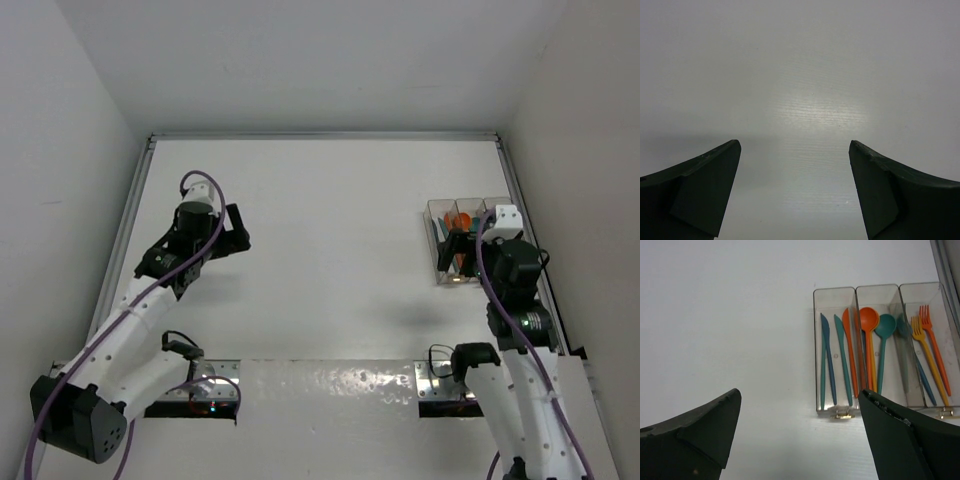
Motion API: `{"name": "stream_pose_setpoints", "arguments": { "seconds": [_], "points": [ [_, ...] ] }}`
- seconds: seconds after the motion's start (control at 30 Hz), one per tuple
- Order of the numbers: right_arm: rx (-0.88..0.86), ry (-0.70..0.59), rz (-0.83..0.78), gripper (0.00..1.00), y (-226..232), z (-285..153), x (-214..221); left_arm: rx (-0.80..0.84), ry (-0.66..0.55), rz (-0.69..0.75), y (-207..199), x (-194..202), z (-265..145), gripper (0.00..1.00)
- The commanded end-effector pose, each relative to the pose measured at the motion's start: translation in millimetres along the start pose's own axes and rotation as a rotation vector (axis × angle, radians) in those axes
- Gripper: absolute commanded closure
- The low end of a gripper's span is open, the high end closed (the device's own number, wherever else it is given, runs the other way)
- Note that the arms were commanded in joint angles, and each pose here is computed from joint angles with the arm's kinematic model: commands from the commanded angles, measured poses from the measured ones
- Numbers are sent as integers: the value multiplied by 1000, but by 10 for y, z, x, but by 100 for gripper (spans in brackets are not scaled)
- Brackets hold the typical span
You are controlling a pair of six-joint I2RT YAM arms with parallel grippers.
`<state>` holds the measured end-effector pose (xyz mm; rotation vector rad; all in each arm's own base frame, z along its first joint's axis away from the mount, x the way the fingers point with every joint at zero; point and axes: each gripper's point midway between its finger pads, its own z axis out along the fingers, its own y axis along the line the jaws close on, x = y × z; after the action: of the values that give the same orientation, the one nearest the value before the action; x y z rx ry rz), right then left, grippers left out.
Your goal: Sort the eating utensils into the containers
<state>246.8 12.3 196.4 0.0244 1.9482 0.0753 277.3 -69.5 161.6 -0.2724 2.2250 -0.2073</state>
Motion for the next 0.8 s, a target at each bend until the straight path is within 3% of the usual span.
{"name": "stream_pose_setpoints", "arguments": {
  "seconds": [0.0, 0.17, 0.43, 0.77],
  "points": [
    [-42, 32, 53, 1, 90, -136, 188, 29, -98, 11, -64, -271, -162, 12],
    [-40, 1, 100, 1, 113, -272, 249, 6, -156, 5, 47, -272, -269, 12],
    [109, -50, 250, 1, -65, -331, 283, -24, -182, 20, 167, -242, -392, 11],
    [86, -55, 213, 1, -19, -324, 403, -44, -256, -16, 244, -303, -468, 11]
  ]
}}
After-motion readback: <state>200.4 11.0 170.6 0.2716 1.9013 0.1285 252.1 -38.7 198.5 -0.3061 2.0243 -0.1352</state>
